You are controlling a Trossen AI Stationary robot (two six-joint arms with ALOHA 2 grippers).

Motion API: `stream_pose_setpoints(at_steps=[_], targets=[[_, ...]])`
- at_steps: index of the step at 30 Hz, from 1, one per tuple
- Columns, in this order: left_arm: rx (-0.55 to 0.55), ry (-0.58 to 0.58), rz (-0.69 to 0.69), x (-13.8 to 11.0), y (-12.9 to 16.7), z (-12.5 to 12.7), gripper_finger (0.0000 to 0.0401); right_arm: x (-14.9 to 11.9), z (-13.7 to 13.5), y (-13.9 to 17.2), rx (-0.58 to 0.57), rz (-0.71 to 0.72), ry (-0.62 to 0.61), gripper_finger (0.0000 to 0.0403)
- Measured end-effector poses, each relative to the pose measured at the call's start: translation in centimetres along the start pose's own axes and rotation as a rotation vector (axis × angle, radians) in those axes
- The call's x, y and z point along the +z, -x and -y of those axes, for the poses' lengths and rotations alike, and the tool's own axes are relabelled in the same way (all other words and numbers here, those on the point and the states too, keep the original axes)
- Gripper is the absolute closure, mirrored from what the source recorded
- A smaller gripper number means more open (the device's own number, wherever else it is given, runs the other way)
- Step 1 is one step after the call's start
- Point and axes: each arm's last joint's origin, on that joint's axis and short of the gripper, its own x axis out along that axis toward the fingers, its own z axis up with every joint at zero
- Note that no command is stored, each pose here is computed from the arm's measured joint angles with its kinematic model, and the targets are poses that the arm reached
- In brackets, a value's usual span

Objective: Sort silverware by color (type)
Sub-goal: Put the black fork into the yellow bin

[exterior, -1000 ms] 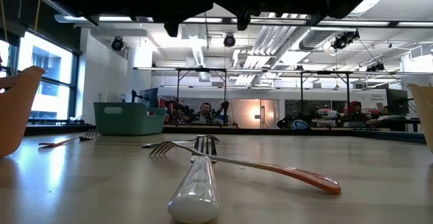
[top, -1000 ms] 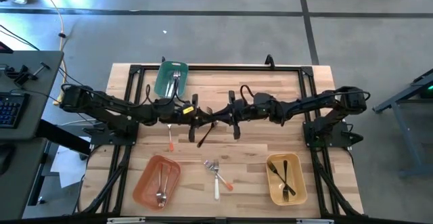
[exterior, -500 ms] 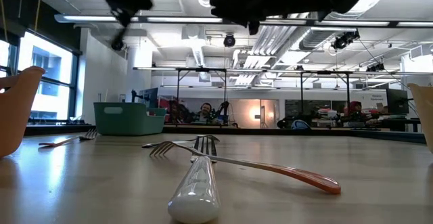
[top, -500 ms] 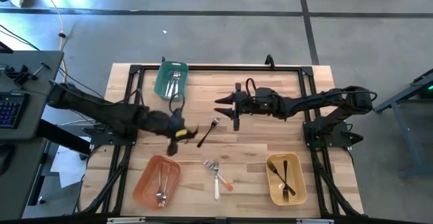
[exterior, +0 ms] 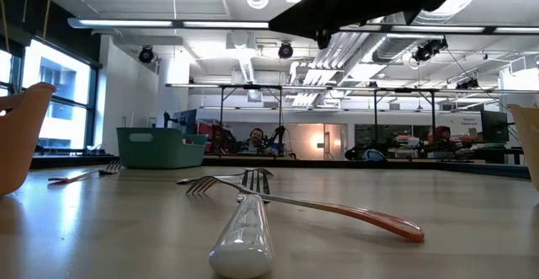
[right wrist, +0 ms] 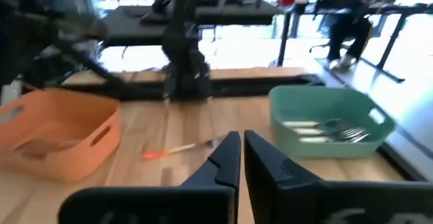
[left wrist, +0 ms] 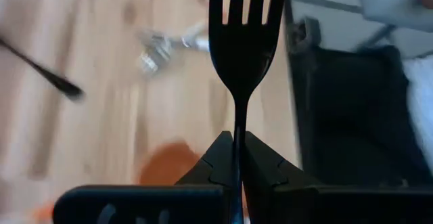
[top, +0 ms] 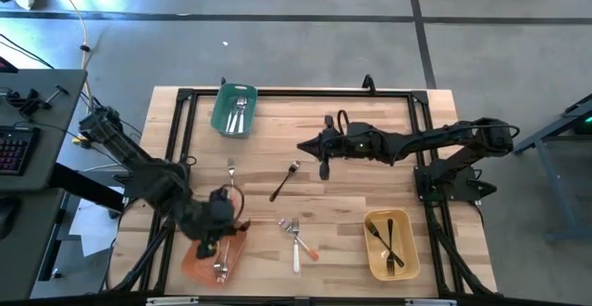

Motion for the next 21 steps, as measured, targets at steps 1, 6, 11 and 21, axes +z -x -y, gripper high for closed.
stream_pose_setpoints(at_steps=[1, 6, 11, 21], targets=[[0.031, -0.021, 0.028, 0.0, -0.5, 0.2, 0.0398, -0.1, -0.4, 0.0, 0.013, -0.014, 0.006, 0.0399], [0.08, -0.171, 0.205, 2.0, -2.7, 0.5, 0.0398, -0.5, -3.1, 0.3, 0.1, -0.056, 0.002, 0.0375], [-0.018, -0.255, 0.363, 3.1, -5.4, -2.3, 0.0399, -0.6, -6.8, 0.7, 0.177, -0.049, 0.016, 0.0325], [0.001, -0.253, 0.808, 4.5, -6.7, -8.8, 0.0399, -0.1, -9.7, 0.6, 0.026, 0.126, -0.126, 0.0218]])
